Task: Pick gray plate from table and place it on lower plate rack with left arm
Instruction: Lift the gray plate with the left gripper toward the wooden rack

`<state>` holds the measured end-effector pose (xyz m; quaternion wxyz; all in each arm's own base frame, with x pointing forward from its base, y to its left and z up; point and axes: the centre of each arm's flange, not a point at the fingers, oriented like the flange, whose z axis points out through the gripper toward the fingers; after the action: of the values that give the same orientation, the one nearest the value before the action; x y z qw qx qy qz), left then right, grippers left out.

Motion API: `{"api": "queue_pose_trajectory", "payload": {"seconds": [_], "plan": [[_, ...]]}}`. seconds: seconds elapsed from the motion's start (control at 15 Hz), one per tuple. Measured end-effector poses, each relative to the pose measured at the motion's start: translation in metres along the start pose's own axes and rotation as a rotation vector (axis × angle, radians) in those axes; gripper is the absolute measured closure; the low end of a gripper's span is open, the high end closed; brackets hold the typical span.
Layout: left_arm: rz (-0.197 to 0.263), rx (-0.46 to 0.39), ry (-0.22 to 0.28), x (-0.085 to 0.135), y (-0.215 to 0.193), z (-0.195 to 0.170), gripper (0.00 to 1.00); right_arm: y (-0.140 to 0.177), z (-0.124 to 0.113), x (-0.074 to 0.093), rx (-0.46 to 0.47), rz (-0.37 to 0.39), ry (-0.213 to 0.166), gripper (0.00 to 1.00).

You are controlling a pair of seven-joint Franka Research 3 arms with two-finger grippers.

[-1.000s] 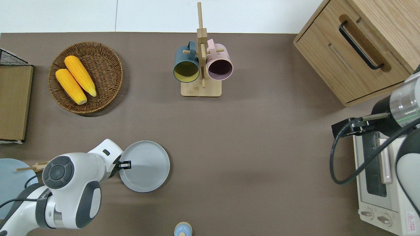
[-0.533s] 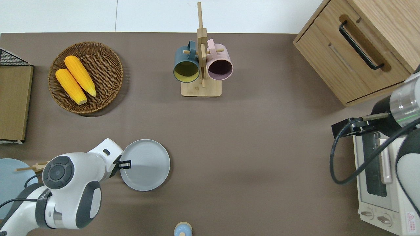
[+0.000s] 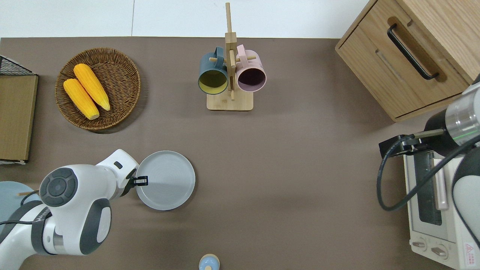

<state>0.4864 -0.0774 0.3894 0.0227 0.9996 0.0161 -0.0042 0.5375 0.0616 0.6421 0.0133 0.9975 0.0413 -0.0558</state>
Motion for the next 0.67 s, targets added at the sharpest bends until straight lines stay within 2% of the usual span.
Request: {"api": "queue_pose_trajectory", "payload": {"seconds": [0.33,0.53,0.67], "plan": [[0.01,0.0,-0.054,0.019,0.008,-0.102,0.97,0.0,0.0,0.0,0.0,0.0,0.0,0.01],[0.014,-0.001,-0.06,0.021,0.011,-0.137,0.97,0.0,0.0,0.0,0.0,0.0,0.0,0.01],[0.013,0.001,-0.071,0.02,0.01,-0.14,0.97,0.0,0.0,0.0,0.0,0.0,0.0,0.01]]}}
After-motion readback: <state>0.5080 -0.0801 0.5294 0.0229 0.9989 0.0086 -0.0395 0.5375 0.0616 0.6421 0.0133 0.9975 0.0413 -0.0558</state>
